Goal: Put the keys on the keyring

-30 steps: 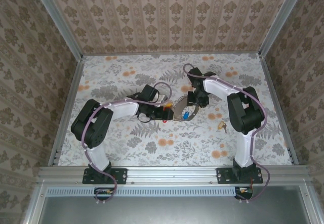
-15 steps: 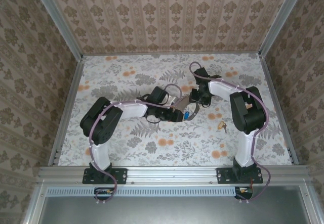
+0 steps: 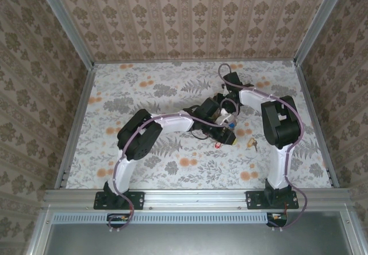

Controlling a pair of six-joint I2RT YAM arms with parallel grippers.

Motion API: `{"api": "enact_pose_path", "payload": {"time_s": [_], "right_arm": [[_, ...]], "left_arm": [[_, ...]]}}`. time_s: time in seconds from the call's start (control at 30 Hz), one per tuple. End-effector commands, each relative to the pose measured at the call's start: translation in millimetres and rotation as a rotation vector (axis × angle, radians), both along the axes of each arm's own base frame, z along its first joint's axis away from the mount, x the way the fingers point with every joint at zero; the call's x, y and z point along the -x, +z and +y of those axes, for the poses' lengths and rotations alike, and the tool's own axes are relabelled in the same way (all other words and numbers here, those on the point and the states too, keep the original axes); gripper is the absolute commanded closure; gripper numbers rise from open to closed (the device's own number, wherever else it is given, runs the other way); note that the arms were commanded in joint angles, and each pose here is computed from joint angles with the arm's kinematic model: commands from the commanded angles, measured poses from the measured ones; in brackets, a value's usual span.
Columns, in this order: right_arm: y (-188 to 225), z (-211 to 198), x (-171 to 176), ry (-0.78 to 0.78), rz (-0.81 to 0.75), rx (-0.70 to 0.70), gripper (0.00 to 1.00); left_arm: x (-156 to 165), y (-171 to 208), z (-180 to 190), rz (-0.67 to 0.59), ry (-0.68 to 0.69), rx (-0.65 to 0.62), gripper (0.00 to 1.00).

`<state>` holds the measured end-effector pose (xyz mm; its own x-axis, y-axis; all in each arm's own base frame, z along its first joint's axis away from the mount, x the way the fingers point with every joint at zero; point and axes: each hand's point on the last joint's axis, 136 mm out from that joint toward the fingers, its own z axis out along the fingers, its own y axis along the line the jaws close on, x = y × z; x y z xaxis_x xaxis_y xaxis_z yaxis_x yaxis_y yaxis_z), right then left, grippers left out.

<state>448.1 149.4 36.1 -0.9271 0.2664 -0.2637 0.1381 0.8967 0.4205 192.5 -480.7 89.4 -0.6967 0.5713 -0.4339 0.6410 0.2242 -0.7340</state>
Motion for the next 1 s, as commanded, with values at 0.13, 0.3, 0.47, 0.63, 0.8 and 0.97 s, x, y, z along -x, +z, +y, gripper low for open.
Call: {"api": "enact_pose_path", "payload": {"time_s": [0.13, 0.3, 0.47, 0.63, 0.8, 0.97], "right_arm": [[32.4, -18.8, 31.4, -0.043, 0.047, -0.034, 0.45], [21.1, -42.4, 61.7, -0.091, 0.124, 0.087, 0.45], [8.3, -58.2, 109.4, -0.194, 0.265, 0.17, 0.47], [5.1, -72.6, 115.4, -0.238, 0.27, 0.221, 0.48], [-6.2, -65.6, 117.6, -0.216, 0.312, 0.308, 0.48], [-10.2, -60.9, 112.8, -0.154, 0.299, 0.374, 0.57]], "left_arm": [[-40.4, 95.9, 78.9, -0.136, 0.191, 0.177, 0.28], [-86.0, 75.9, 160.5, -0.202, 0.432, 0.017, 0.26], [-109.7, 57.8, 187.7, -0.24, 0.509, -0.006, 0.26], [-123.5, 58.4, 200.1, -0.258, 0.571, 0.005, 0.25], [-124.2, 60.4, 203.9, -0.27, 0.583, -0.015, 0.26], [-120.6, 57.1, 213.8, -0.281, 0.647, -0.017, 0.26]]}}
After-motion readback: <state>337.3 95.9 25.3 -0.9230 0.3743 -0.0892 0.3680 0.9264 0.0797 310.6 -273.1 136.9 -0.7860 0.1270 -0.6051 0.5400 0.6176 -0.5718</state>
